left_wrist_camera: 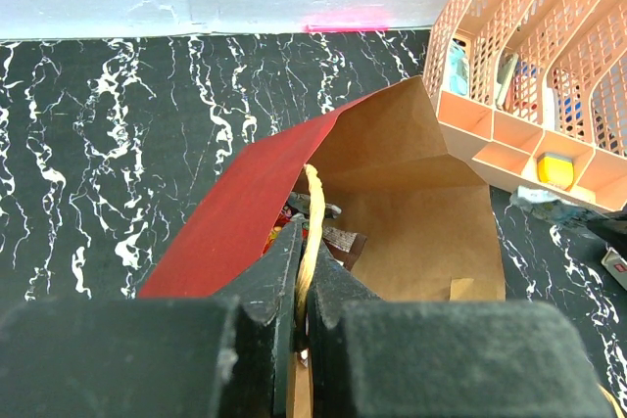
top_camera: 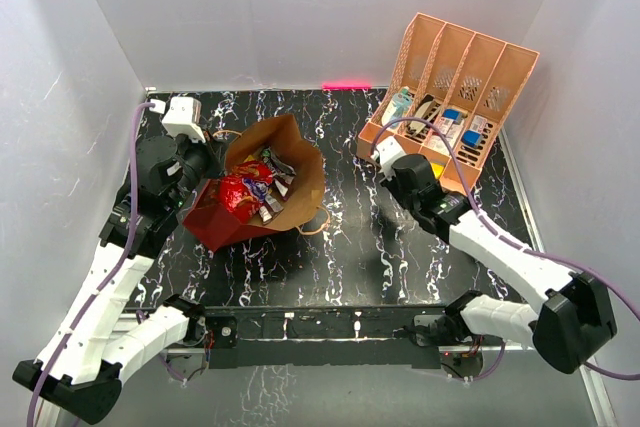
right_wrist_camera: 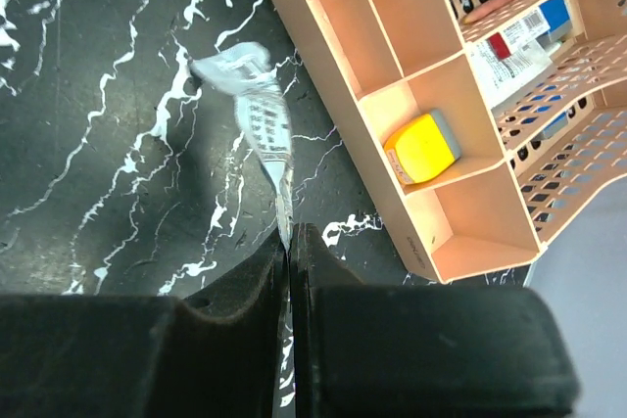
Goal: Take the snacks out of the paper bag
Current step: Place the snack at the center of the board.
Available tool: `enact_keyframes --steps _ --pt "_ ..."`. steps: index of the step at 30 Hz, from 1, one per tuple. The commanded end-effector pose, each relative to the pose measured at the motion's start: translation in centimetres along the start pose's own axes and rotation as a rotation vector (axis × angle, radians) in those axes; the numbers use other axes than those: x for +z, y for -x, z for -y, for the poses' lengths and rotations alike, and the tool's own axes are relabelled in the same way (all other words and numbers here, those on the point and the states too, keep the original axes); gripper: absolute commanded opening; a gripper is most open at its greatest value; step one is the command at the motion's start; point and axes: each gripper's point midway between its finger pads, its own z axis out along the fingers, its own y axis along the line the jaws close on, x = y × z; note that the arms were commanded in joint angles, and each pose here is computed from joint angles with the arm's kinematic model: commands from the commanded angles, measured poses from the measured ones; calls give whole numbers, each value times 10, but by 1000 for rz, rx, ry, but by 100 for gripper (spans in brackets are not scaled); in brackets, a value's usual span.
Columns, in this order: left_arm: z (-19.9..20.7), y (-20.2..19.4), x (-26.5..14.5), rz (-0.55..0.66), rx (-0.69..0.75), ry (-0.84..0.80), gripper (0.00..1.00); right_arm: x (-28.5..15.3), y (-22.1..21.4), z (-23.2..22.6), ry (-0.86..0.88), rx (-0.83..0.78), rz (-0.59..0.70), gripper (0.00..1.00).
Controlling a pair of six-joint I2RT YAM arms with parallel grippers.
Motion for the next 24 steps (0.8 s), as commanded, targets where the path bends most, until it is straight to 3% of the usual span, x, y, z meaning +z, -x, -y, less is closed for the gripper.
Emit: enact_keyframes --steps 1,5,13,16,19,24 --pt "8 24 -12 64 -7 -32 0 22 10 1 12 -64 57 8" --pt "9 24 -12 60 -8 -35 0 37 -25 12 -81 -146 -101 8" --pt "8 19 -11 50 -9 -34 0 39 -42 6 -100 -216 -164 9" --pt "8 19 -11 49 -7 -35 0 34 -43 -33 51 -217 -197 35" --pt "9 20 -12 52 -4 -38 0 16 -31 -65 219 -149 -177 52" --pt "6 20 -12 55 -5 -21 0 -38 46 -64 312 71 173 67"
